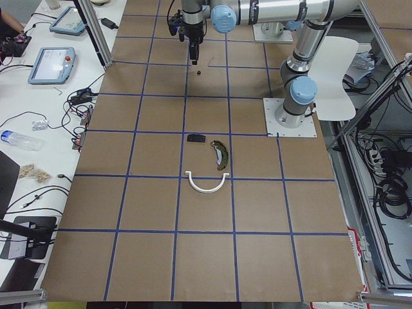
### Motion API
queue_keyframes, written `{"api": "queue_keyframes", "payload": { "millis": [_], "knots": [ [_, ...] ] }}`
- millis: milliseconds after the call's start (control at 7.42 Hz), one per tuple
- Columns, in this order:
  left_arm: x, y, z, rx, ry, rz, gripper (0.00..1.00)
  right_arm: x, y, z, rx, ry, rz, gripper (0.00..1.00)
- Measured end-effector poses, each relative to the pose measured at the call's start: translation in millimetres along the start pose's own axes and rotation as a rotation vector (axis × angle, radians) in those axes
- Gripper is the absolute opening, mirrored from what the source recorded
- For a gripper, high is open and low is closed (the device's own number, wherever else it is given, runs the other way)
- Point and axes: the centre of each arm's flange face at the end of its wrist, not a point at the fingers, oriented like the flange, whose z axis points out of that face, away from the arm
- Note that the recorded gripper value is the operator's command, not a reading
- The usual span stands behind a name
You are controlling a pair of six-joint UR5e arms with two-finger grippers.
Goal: Place bearing gear from tray to pile
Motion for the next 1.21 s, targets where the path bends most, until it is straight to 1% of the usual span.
{"api": "queue_keyframes", "payload": {
  "millis": [269, 539, 674, 808, 943, 1078, 1212],
  "knots": [
    [6, -12, 21, 0.000, 0.008, -0.020, 1.00, 124, -35, -48, 0.001, 0.026, 0.033, 1.00],
    [48, -25, 65, 0.031, 0.009, -0.004, 1.00, 261, -54, -68, -0.026, 0.060, 0.074, 1.00],
    [77, -30, 91, 0.043, 0.013, 0.013, 1.00, 325, -54, -73, -0.038, 0.077, 0.066, 1.00],
    [107, -34, 120, 0.041, 0.037, 0.034, 1.00, 385, -49, -73, -0.049, 0.086, 0.049, 1.00],
    [136, -34, 149, 0.017, 0.068, 0.058, 1.00, 445, -40, -69, -0.061, 0.086, 0.038, 1.00],
    [159, -34, 175, -0.012, 0.084, 0.086, 1.00, 505, -26, -65, -0.063, 0.086, 0.032, 1.00],
    [178, -32, 195, -0.028, 0.088, 0.114, 0.98, 558, -11, -60, -0.056, 0.096, 0.024, 1.00]
  ]
}}
